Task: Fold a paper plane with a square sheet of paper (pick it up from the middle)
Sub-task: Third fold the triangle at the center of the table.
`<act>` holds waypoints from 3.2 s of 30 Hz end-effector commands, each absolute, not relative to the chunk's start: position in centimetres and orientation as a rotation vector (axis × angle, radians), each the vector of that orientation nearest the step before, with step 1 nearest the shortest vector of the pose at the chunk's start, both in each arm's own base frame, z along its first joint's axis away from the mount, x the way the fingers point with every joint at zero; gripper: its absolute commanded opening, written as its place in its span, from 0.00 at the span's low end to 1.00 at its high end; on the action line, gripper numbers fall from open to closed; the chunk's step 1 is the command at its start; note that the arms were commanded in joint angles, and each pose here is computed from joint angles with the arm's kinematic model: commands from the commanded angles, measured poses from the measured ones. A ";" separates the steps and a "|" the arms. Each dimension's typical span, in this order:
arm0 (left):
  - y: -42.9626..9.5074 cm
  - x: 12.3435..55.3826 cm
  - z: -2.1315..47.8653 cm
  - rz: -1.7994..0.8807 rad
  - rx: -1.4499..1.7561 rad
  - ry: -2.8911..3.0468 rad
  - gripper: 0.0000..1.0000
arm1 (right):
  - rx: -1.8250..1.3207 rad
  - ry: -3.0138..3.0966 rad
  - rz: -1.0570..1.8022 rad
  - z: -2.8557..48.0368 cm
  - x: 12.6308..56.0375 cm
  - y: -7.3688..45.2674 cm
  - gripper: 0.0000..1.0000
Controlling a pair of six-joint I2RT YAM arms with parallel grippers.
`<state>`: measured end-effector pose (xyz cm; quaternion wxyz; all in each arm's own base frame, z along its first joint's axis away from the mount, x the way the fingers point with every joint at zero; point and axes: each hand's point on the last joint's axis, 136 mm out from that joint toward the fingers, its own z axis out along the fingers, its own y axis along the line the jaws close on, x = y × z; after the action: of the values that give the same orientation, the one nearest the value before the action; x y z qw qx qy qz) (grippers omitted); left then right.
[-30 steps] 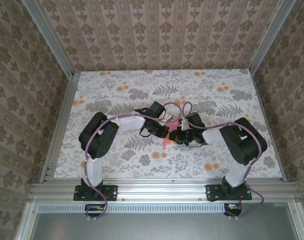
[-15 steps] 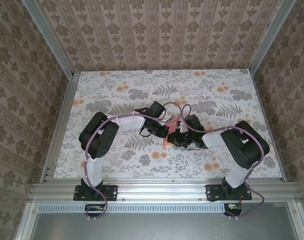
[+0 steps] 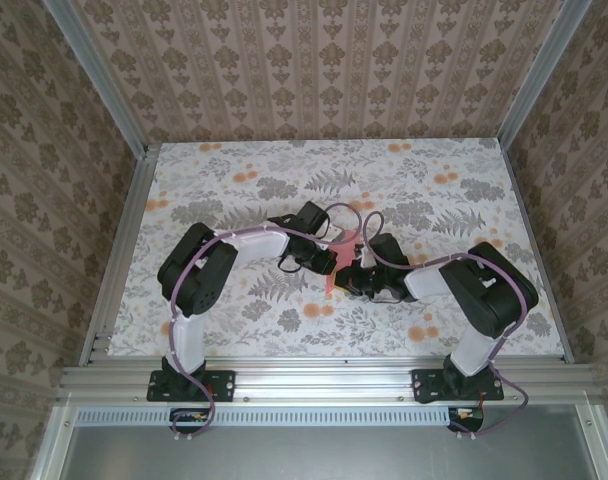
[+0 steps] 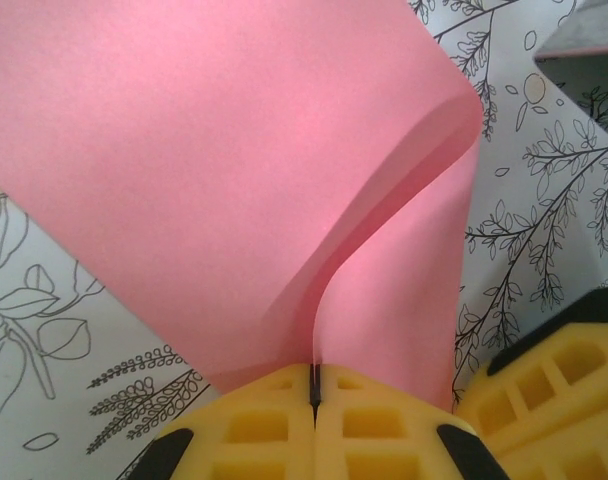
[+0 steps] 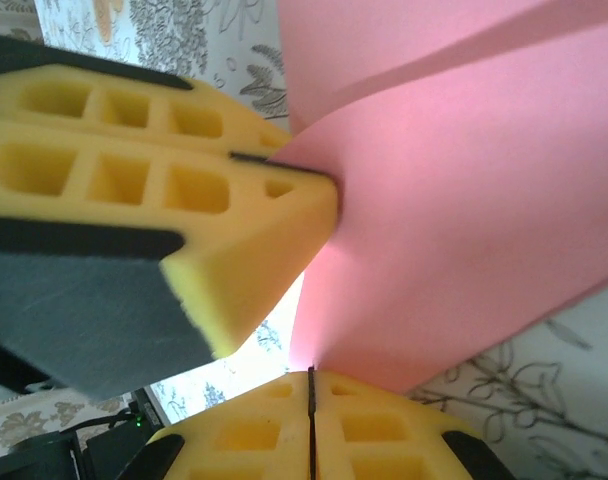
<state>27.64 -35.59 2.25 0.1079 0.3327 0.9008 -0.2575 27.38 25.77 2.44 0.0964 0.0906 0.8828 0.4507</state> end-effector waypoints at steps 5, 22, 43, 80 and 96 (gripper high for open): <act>-34.4 27.9 0.3 -0.728 0.937 2.726 0.00 | 0.281 2.621 1.311 2.3 27.0 26.5 0.09; -34.3 27.8 0.0 -0.727 0.930 2.737 0.00 | 0.279 2.646 1.212 2.7 26.6 26.2 0.08; -34.2 27.9 0.0 -0.716 0.924 2.746 0.00 | 0.271 2.690 1.087 2.7 26.7 25.4 0.08; -33.8 27.9 -0.4 -0.662 0.932 2.782 0.00 | 0.341 2.620 1.078 4.5 34.6 21.2 0.06; -33.6 27.7 -0.5 -0.646 0.934 2.791 0.00 | 0.430 2.664 1.024 1.6 34.8 19.5 0.06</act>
<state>28.31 -35.75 2.19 0.1003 0.3209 0.9047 -0.2616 34.93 20.12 1.48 0.1276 0.1483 0.9107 0.3639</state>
